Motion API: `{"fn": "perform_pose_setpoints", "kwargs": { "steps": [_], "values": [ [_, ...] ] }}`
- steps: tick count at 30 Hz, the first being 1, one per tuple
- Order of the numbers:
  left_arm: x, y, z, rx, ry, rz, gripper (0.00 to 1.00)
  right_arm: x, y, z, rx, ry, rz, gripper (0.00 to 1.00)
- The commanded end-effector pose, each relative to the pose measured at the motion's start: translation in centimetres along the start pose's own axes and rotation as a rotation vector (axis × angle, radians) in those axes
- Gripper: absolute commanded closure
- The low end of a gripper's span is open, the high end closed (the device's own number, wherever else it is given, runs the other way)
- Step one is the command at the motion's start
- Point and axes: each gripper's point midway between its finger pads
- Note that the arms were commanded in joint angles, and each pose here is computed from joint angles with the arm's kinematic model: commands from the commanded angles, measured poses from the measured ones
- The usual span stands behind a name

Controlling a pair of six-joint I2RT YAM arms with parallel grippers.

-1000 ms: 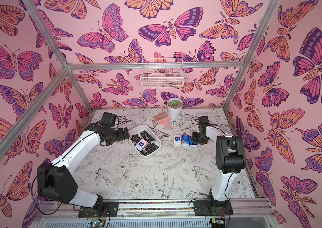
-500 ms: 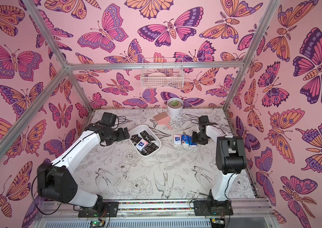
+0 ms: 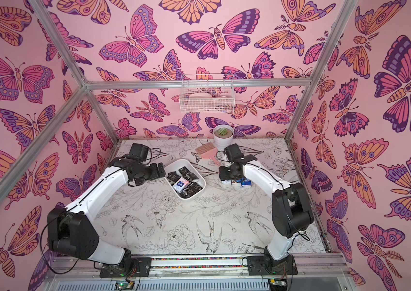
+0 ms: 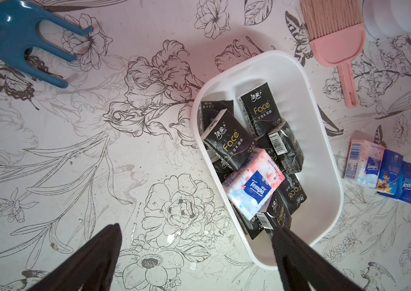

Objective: Take the pocket tissues out of the storage box
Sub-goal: Pick up the pocket tissues from the storage box.

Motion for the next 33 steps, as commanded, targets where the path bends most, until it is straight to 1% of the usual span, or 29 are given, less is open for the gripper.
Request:
{"fn": "perform_pose_setpoints", "kwargs": {
  "steps": [1, 3, 5, 7, 10, 14, 19, 25, 30, 31, 33],
  "values": [
    [0.8, -0.8, -1.2, 0.044, 0.003, 0.038, 0.0, 6.3, -1.3, 0.5, -0.041, -0.019, 0.086, 0.44],
    [0.8, -0.8, -1.2, 0.044, 0.003, 0.036, 0.0, 9.7, -2.2, 0.3, -0.058, -0.056, 0.153, 0.44],
    [0.8, -0.6, -1.3, 0.042, 0.001, 0.036, 0.0, 11.9, -3.3, 0.2, -0.068, -0.109, 0.218, 0.44],
    [0.9, -0.5, -1.3, 0.04, 0.001, 0.036, 0.0, 13.4, -4.6, -0.1, -0.064, -0.155, 0.265, 0.44],
    [0.9, -0.5, -1.4, 0.039, -0.004, 0.037, 0.0, 14.6, -6.1, -0.2, -0.052, -0.189, 0.312, 0.44],
    [1.0, -0.5, -1.4, 0.038, -0.01, 0.039, 0.0, 15.4, -7.3, -0.3, -0.037, -0.225, 0.341, 0.43],
    [0.9, -0.3, -1.2, 0.032, -0.018, 0.037, 0.0, 15.3, -8.7, -0.8, -0.019, -0.286, 0.347, 0.43],
    [1.0, 0.0, -1.2, 0.023, -0.022, 0.039, 0.0, 16.5, -10.6, -0.5, 0.002, -0.352, 0.414, 0.44],
    [1.3, 0.2, -1.2, 0.02, -0.028, 0.048, 0.0, 16.6, -11.4, -0.3, 0.01, -0.371, 0.405, 0.44],
    [1.4, 0.3, -1.3, 0.019, -0.027, 0.049, 0.0, 16.6, -11.5, -0.2, 0.008, -0.372, 0.403, 0.45],
    [1.4, 0.3, -1.2, 0.017, -0.026, 0.048, 0.0, 16.5, -11.6, 0.1, -0.002, -0.378, 0.401, 0.51]
  ]
}}
Point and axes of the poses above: each gripper's point midway between its finger pads, its own y axis back along the fingers, its own x axis along the line the jaws close on, z = x × y, and after that the axes turned 1 degree about y, right-handed
